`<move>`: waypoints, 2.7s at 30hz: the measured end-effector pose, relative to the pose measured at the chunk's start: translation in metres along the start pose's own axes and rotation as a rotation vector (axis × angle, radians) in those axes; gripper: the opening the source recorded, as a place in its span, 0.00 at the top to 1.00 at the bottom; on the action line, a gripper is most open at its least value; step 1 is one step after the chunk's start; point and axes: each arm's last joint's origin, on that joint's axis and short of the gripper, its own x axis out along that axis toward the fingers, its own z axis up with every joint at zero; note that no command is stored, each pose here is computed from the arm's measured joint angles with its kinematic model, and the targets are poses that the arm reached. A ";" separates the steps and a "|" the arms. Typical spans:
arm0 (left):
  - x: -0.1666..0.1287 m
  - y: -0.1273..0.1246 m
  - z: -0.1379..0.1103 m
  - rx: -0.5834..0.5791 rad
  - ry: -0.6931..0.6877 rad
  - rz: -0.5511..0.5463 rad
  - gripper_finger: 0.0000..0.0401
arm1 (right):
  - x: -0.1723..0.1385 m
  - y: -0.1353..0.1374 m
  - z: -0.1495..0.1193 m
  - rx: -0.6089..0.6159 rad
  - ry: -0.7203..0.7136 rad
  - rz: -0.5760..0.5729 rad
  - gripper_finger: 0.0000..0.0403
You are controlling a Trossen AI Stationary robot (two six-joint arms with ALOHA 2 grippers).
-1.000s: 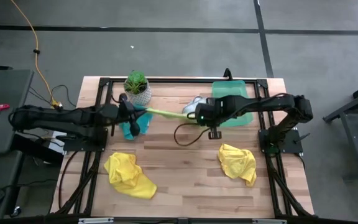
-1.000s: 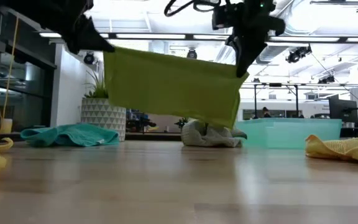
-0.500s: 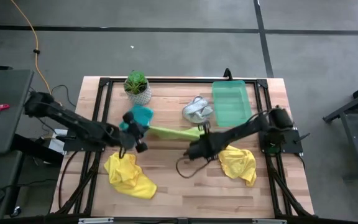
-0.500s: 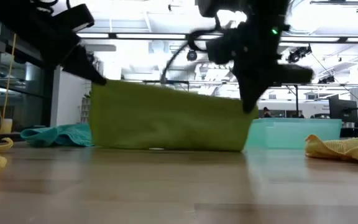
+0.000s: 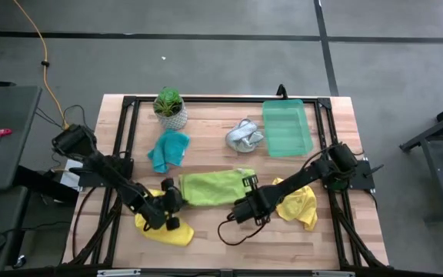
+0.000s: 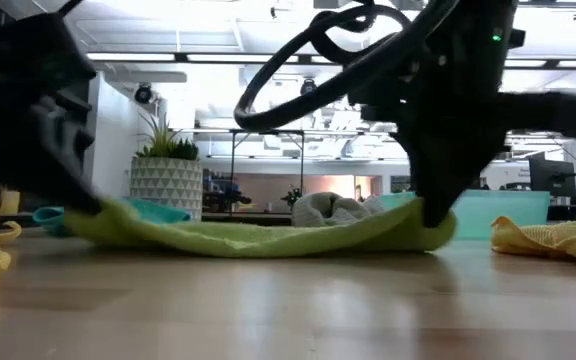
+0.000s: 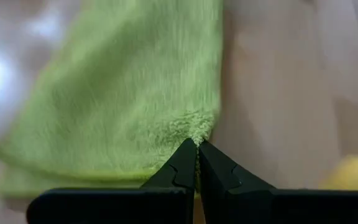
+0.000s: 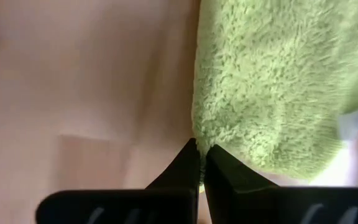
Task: Fold microfiber towels
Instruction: Fold the green microfiber cloth
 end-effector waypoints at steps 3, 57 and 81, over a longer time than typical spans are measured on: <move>0.002 -0.004 -0.009 -0.021 0.067 -0.048 1.00 | -0.001 0.006 0.000 0.012 0.008 0.093 1.00; -0.009 0.058 0.033 -0.277 0.180 0.108 1.00 | -0.009 -0.110 -0.018 0.302 0.023 0.379 1.00; -0.027 0.083 0.049 -0.227 0.142 0.162 0.58 | -0.019 -0.117 -0.041 0.256 0.145 0.260 0.51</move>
